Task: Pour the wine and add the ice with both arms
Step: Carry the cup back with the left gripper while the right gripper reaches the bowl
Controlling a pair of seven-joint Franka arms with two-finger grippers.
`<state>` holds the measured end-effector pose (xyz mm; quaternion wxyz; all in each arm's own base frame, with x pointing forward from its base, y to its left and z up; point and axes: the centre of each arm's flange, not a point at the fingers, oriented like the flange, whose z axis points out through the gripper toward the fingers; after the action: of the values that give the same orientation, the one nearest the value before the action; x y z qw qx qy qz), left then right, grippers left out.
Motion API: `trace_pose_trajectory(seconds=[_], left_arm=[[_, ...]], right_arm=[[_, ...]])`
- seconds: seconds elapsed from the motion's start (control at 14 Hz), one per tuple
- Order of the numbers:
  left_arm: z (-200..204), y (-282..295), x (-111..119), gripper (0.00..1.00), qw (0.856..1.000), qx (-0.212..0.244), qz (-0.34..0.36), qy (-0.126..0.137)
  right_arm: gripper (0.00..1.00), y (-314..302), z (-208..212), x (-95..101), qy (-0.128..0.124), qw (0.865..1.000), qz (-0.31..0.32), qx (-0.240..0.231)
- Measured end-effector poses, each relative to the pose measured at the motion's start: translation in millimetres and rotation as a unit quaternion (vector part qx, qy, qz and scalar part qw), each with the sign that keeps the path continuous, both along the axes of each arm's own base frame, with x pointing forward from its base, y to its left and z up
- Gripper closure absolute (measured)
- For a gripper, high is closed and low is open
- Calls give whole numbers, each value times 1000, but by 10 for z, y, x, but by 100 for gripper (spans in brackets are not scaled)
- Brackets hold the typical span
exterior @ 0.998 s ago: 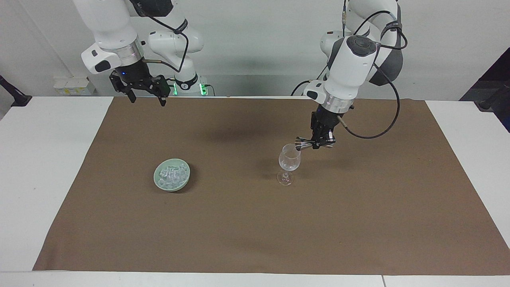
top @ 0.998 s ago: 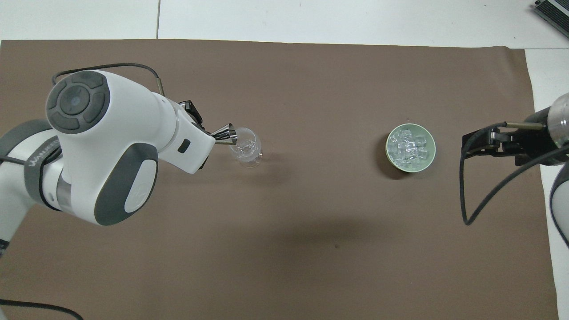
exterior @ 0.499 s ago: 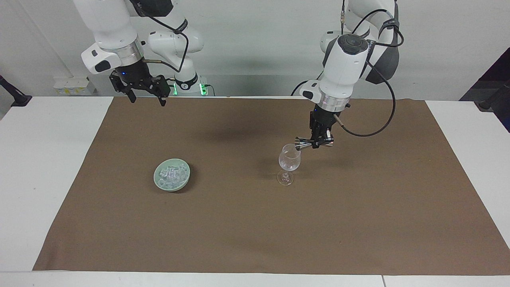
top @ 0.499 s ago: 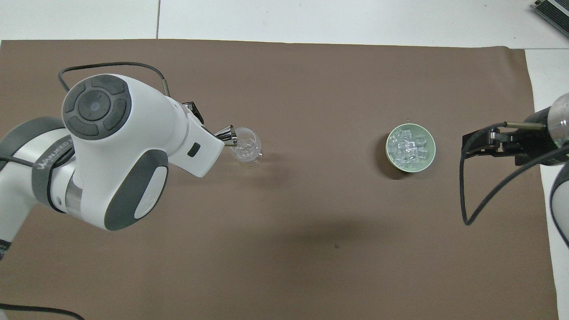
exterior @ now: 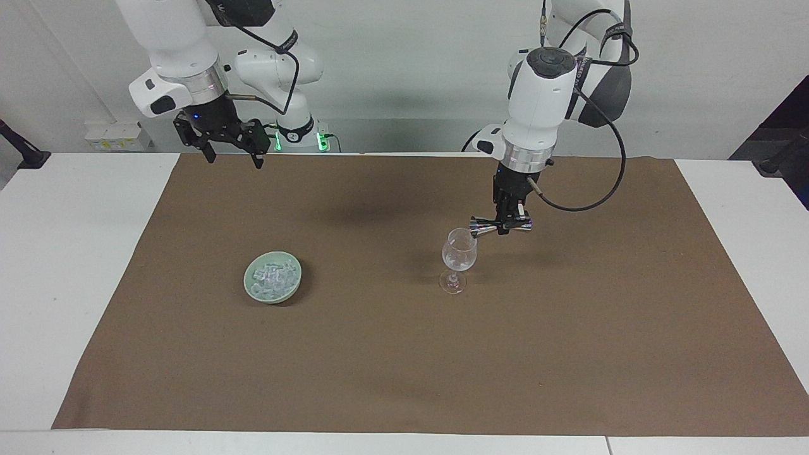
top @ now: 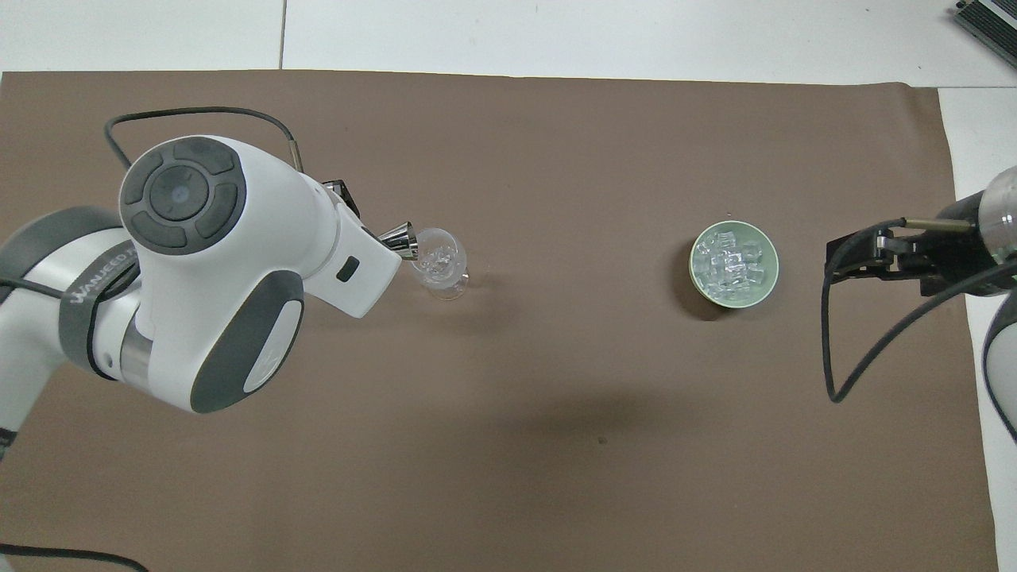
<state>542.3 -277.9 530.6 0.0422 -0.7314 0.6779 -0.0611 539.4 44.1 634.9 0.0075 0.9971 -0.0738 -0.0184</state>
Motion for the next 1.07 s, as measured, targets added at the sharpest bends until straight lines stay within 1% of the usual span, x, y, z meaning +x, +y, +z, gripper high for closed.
trace_pose_trajectory(seconds=[0.14,0.29,0.5,0.64,0.78,0.86,1.07], left_arm=[[130,-8,-15,79,1000,23,-4,-1],[204,-47,-20,79,999,34,-8,-5],[106,-189,-37,79,999,43,-18,-1],[42,-208,-15,79,999,43,-12,3],[26,-114,59,79,999,34,2,4],[20,-14,128,79,1000,22,12,6],[15,451,379,79,999,-39,16,24]], right_arm=[[0,0,1,1,0,1000,0,0],[0,-1,13,17,-7,1000,0,1],[0,-21,36,74,-31,1000,-2,3],[0,-80,4,102,-37,999,-8,3],[0,-103,-45,121,-39,999,-10,3],[0,-103,-89,137,-41,999,-10,3],[0,-100,-252,175,-41,999,-10,3]])
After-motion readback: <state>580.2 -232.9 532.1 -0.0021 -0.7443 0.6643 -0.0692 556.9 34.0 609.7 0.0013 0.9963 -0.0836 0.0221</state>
